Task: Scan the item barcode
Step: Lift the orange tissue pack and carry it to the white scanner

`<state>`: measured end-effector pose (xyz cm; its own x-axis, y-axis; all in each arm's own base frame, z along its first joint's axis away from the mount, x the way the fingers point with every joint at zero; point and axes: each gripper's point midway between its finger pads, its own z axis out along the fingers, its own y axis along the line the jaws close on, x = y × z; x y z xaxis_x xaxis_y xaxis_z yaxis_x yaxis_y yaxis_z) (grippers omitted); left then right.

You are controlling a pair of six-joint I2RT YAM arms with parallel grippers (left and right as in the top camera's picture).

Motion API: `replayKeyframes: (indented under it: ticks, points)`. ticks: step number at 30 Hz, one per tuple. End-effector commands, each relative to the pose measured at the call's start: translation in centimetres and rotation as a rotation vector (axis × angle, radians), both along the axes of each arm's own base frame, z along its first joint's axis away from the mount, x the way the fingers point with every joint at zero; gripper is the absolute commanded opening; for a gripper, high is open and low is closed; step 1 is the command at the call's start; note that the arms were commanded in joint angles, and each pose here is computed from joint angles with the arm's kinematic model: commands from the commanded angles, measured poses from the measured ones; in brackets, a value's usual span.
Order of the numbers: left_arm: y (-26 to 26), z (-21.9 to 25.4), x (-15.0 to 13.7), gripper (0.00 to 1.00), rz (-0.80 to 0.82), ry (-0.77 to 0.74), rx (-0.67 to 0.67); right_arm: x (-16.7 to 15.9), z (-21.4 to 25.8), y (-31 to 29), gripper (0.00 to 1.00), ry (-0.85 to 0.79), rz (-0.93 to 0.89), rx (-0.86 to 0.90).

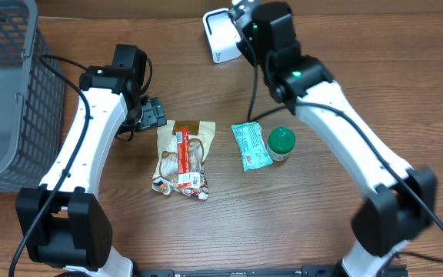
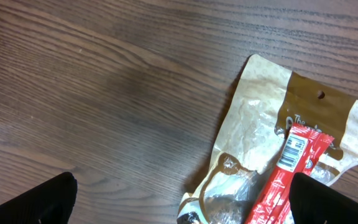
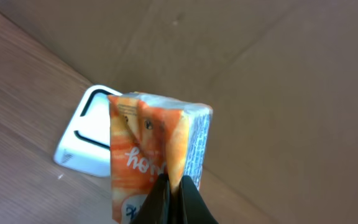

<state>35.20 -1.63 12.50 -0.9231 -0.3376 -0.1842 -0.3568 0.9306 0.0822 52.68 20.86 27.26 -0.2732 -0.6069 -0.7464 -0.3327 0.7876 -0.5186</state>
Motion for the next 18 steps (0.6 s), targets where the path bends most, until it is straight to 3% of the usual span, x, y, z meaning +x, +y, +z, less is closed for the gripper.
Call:
replayKeyframes:
  ticks: [1,8,18]
  points:
    - [0.3,0.6,0.5,1.00,0.005,-0.021,0.010,2.9,-1.0,0.9,0.03,-0.098,0.001,-0.082]
    - [0.3,0.6,0.5,1.00,0.005,-0.021,0.010,6.5,-3.6,2.8,0.03,-0.227,0.017,-0.073]
    - [0.3,0.6,0.5,0.99,0.005,-0.021,0.010,9.0,-10.6,4.3,0.04,-0.283,0.108,-0.330]
